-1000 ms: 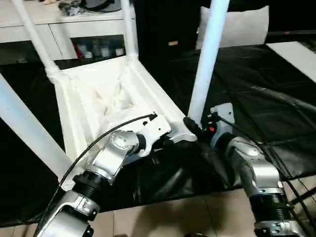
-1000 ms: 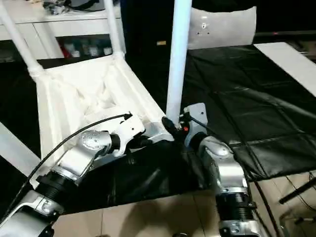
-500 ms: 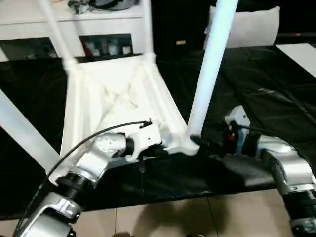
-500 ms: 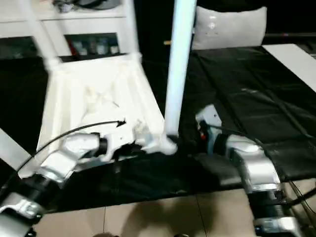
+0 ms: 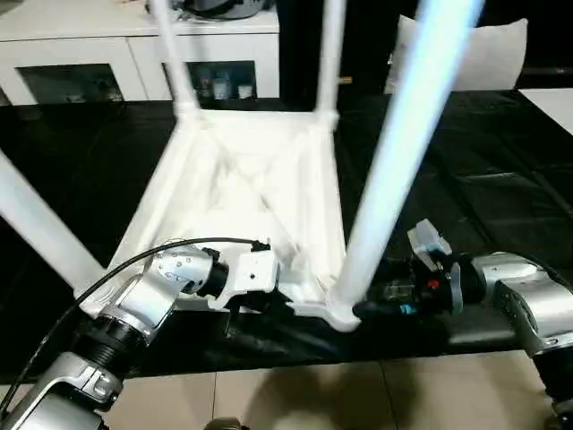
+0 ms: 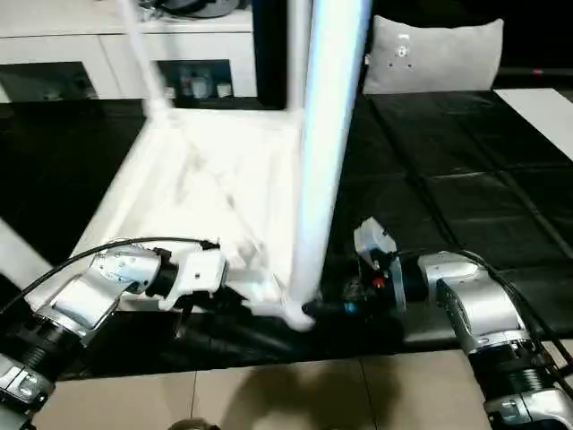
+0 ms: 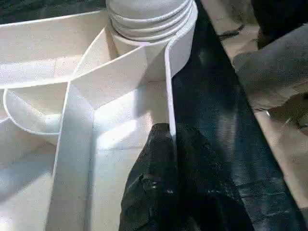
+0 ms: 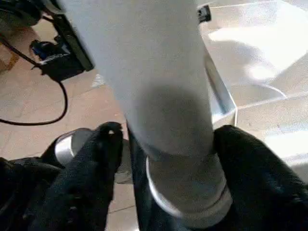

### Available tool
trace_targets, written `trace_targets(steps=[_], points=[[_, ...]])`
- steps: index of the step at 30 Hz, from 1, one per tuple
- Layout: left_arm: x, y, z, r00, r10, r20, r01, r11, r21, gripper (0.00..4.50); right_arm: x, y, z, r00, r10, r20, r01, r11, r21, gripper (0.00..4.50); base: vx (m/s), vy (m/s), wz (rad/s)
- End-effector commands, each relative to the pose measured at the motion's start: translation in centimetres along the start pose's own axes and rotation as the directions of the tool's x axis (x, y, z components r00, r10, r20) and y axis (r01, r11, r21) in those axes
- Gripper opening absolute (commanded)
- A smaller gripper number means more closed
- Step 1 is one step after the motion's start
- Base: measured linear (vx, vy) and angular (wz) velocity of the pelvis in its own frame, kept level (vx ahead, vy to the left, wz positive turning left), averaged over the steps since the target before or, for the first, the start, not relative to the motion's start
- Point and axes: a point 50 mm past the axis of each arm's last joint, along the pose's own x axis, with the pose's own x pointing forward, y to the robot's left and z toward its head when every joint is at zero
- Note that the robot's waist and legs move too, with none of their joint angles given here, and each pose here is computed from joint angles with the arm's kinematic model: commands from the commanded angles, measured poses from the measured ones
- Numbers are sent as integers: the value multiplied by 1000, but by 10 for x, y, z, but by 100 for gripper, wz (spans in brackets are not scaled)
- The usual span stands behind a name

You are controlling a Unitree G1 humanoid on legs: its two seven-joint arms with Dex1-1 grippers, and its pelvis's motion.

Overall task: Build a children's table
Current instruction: Rotate leg to tighten

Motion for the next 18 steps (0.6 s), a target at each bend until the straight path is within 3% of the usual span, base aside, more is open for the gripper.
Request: trace_targets(steps=[1,10,18], points=[[6,-5,3,998,-63,-17,63,997,44,0,5,1,6,998,55,3,-55,998,-14,295,0,0,0],[5,-5,2,998,-64,-14,64,997,31,0,8,4,4,996,83,24,-83,996,14,221,0,0,0],[7,4,5,998,46,30,-44,997,-57,0,21,8,3,991,-27,129,18,997,72,207,0,0,0]])
